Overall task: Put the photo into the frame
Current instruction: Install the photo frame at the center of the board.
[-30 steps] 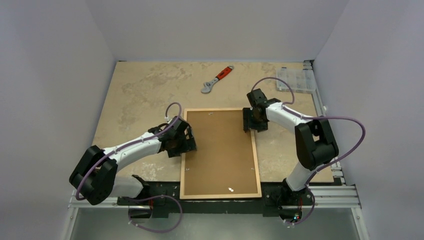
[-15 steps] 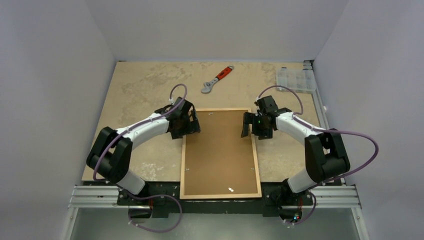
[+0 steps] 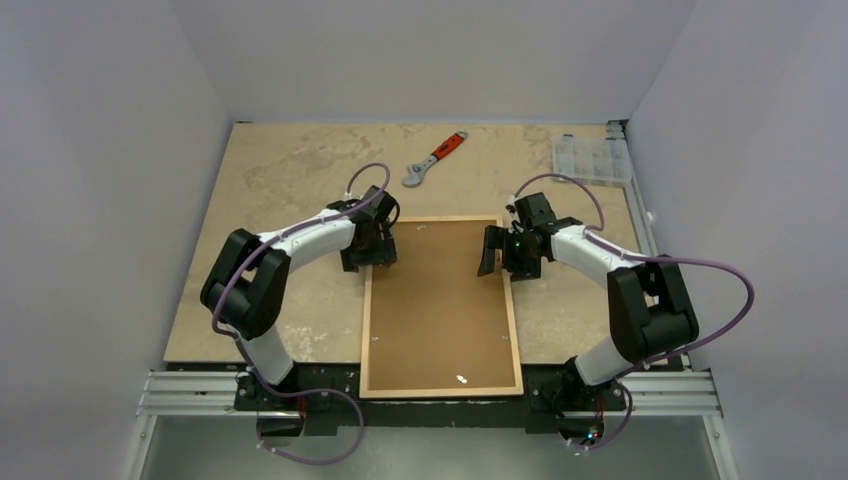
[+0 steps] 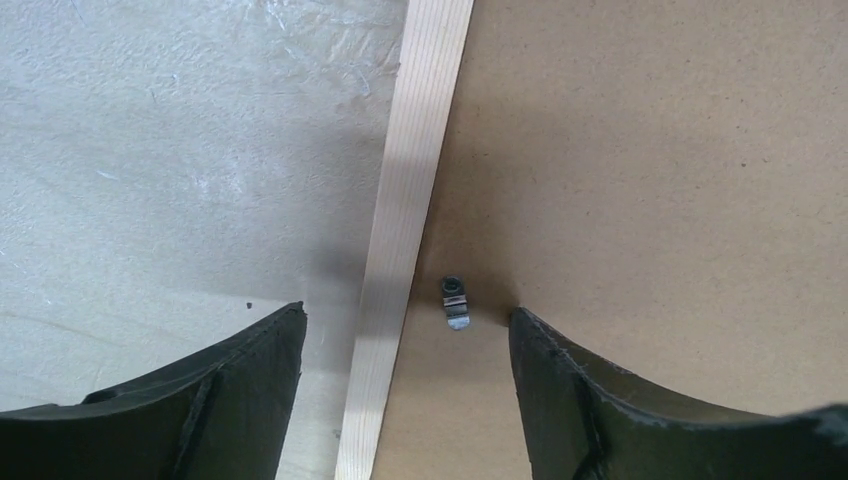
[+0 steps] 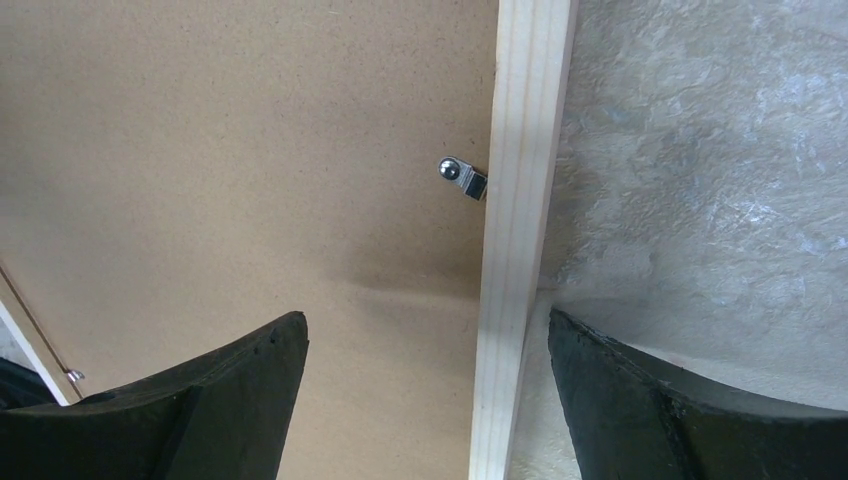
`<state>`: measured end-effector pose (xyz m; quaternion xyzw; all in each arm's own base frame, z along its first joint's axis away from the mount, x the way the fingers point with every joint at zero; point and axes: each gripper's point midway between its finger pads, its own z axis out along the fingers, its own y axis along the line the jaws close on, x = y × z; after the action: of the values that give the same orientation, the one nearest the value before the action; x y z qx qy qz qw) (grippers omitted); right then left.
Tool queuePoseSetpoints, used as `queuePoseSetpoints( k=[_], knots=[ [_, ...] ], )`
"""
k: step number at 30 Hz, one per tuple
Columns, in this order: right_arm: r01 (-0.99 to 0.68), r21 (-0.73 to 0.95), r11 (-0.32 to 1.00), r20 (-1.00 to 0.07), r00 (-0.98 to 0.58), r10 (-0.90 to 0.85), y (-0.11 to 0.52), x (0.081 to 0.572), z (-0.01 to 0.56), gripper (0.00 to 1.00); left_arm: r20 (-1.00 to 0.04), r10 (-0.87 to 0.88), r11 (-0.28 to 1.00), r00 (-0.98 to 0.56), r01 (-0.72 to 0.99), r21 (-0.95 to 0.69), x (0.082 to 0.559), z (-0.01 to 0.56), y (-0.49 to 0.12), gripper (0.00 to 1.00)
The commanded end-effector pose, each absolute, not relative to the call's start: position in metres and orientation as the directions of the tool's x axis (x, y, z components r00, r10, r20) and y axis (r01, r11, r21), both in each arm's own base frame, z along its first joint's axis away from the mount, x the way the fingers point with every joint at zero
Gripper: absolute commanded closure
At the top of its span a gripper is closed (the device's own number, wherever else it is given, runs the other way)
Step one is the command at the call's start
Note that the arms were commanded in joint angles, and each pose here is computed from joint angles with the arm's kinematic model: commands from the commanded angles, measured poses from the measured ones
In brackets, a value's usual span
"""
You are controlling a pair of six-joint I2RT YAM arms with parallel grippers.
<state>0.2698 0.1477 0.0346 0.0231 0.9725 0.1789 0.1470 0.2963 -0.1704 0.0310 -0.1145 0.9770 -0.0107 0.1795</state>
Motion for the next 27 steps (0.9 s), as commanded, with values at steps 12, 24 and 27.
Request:
queuePoseSetpoints(
  k=[12, 24, 27],
  knots=[
    [-0.014, 0.386, 0.922, -0.262, -0.96, 0.095, 0.153, 0.266, 0.029, 0.12, -0.361, -0.203, 0.978, -0.91, -0.209, -0.021, 0.308, 0.026, -0.166, 0.88],
    [-0.021, 0.4, 0.916, -0.266, -0.959, 0.094, 0.154, 0.261, 0.034, 0.12, -0.374, -0.253, 0.958, -0.892, -0.176, -0.226, 0.304, 0.055, -0.189, 0.79],
    [-0.024, 0.402, 0.915, -0.272, -0.958, 0.095, 0.153, 0.258, 0.037, 0.12, -0.364, -0.293, 0.939, -0.884, -0.195, -0.283, 0.293, 0.065, -0.187, 0.63]
  ],
)
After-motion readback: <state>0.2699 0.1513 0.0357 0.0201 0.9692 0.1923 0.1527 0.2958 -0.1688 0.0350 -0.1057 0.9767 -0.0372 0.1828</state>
